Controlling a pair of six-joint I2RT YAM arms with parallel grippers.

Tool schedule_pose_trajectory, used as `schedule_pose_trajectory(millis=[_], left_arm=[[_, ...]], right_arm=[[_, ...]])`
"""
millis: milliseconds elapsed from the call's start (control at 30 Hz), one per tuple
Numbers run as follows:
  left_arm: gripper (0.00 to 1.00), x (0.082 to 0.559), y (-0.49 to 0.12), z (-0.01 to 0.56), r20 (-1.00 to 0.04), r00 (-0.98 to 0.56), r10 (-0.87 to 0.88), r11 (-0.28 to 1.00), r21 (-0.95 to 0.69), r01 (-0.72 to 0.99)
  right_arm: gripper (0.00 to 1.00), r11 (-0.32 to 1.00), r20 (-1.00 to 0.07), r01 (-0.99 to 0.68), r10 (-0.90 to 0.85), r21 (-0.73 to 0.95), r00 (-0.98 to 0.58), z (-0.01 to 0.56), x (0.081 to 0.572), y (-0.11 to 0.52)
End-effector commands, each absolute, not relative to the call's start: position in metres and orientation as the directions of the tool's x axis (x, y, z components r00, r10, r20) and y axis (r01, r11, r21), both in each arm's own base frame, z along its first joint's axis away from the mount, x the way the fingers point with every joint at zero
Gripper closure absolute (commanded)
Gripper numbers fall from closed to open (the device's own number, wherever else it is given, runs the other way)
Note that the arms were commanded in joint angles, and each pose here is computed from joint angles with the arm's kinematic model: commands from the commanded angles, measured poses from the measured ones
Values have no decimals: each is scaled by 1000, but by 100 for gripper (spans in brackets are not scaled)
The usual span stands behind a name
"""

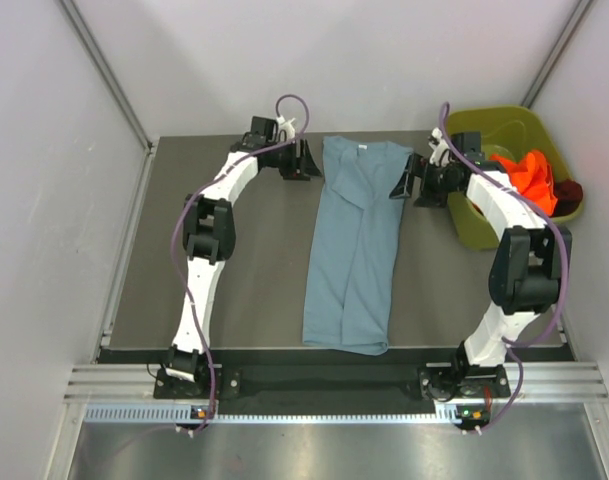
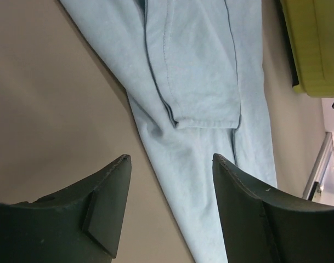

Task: Fold and stack the t-shirts
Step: Fold the tshirt

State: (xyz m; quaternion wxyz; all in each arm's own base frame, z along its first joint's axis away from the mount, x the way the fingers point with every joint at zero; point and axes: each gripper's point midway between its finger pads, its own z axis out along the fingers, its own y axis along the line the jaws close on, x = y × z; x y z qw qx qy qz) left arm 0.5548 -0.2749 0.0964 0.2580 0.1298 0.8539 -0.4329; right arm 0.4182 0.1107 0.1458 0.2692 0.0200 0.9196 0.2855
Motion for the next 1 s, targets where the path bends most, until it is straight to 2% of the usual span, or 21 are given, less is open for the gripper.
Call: schedule_pose_trajectory(millis=[0, 200, 567, 700, 833, 967], left_arm=[[35, 568, -288, 122, -623, -782, -25, 501, -685, 530], [36, 570, -294, 96, -595, -803, -28, 489, -709, 508], [41, 574, -314, 72, -618, -786, -7, 495, -685, 535], [46, 575, -318, 64, -611, -791, -18, 479, -700, 530], [72, 582, -318, 57, -604, -796, -48, 486, -710, 510], [90, 586, -319, 57, -617, -785, -59, 481, -707, 519]], right_arm=[[15, 847, -492, -120, 181, 519, -851, 143, 425, 104], [14, 853, -482, -113, 175, 510, -859, 133, 432, 102], [14, 871, -490, -122, 147, 476, -859, 121, 438, 98], [14, 887, -494, -120, 132, 446, -859, 117, 438, 93], [13, 901, -510, -132, 109, 412, -853, 120, 440, 92], [13, 905, -532, -158, 84, 394, -843, 126, 448, 91]])
